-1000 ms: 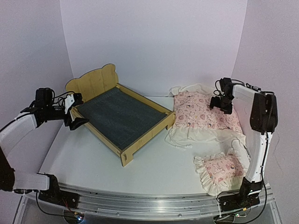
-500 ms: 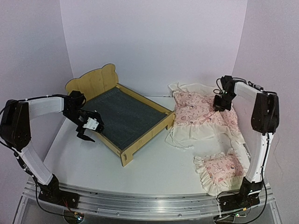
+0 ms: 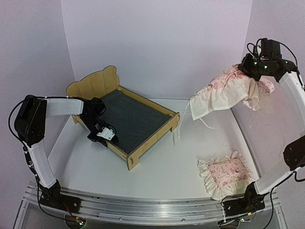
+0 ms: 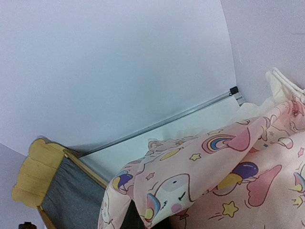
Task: Set up the pet bed
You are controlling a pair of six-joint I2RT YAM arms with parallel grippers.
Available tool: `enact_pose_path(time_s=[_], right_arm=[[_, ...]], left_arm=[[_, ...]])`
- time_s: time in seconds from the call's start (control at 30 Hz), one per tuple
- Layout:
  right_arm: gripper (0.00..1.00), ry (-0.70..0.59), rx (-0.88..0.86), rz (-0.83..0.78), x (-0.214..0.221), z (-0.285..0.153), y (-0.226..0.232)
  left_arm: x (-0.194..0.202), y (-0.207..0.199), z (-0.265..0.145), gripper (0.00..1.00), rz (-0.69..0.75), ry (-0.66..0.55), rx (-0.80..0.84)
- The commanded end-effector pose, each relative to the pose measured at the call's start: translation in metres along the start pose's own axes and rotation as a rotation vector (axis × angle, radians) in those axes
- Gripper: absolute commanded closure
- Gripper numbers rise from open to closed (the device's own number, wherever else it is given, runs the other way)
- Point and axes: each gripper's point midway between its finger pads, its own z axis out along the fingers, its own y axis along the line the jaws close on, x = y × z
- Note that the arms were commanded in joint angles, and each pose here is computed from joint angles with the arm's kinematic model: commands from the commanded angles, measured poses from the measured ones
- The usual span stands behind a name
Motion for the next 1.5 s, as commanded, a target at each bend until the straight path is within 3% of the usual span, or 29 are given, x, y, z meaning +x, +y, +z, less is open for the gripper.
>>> enact_pose_path(time_s=[0.0, 0.07, 0.4, 0.47, 0.6, 0.7, 0.9, 1.03, 1.2, 1.3, 1.37, 1.43, 1.47], right_arm=[[1.00, -0.069, -0.134, 0.084, -0.010, -0.015, 0.034], [1.00, -0.095, -0.191, 0.090, -0.012, -0.023, 0.050], [1.00, -0.083, -0.349, 0.003, 0.003, -0.025, 0.120], [1.00, -0.072, -0.366, -0.005, 0.009, -0.022, 0.129], [1.00, -0.035, -0.404, -0.011, 0.024, -0.015, 0.147], [1.00, -0.001, -0.443, -0.018, 0.041, -0.010, 0.167], [1.00, 0.069, -0.497, -0.059, 0.089, -0.003, 0.208], [1.00, 0.143, -0.536, -0.092, 0.140, 0.006, 0.243], [1.00, 0.296, -0.601, -0.157, 0.227, 0.016, 0.291], [1.00, 0.429, -0.568, -0.138, 0.282, 0.029, 0.287], [0.91, 0.527, -0.507, -0.120, 0.317, 0.040, 0.265], [0.58, 0.593, -0.429, -0.159, 0.340, 0.044, 0.239], [0.49, 0.605, -0.393, -0.195, 0.343, 0.043, 0.228]], left_arm=[[-0.054, -0.001, -0.008, 0.92, -0.183, -0.065, 0.075], [-0.088, -0.002, -0.007, 0.98, -0.239, -0.123, 0.111], [-0.220, -0.005, 0.022, 0.97, -0.387, -0.285, 0.236], [-0.233, -0.006, 0.023, 0.87, -0.398, -0.314, 0.255], [-0.258, 0.001, -0.002, 0.51, -0.423, -0.417, 0.269], [-0.274, 0.019, -0.042, 0.40, -0.422, -0.477, 0.196], [-0.264, 0.057, -0.166, 0.21, -0.414, -0.694, -0.029], [-0.235, 0.062, -0.221, 0.08, -0.398, -0.715, -0.218], [-0.184, 0.071, -0.231, 0.00, -0.499, -0.617, -0.407], [-0.151, 0.071, -0.210, 0.01, -0.580, -0.510, -0.438], [-0.133, 0.061, -0.187, 0.01, -0.613, -0.425, -0.412], [-0.117, 0.042, -0.160, 0.01, -0.635, -0.339, -0.351], [-0.111, 0.034, -0.150, 0.01, -0.642, -0.306, -0.326]])
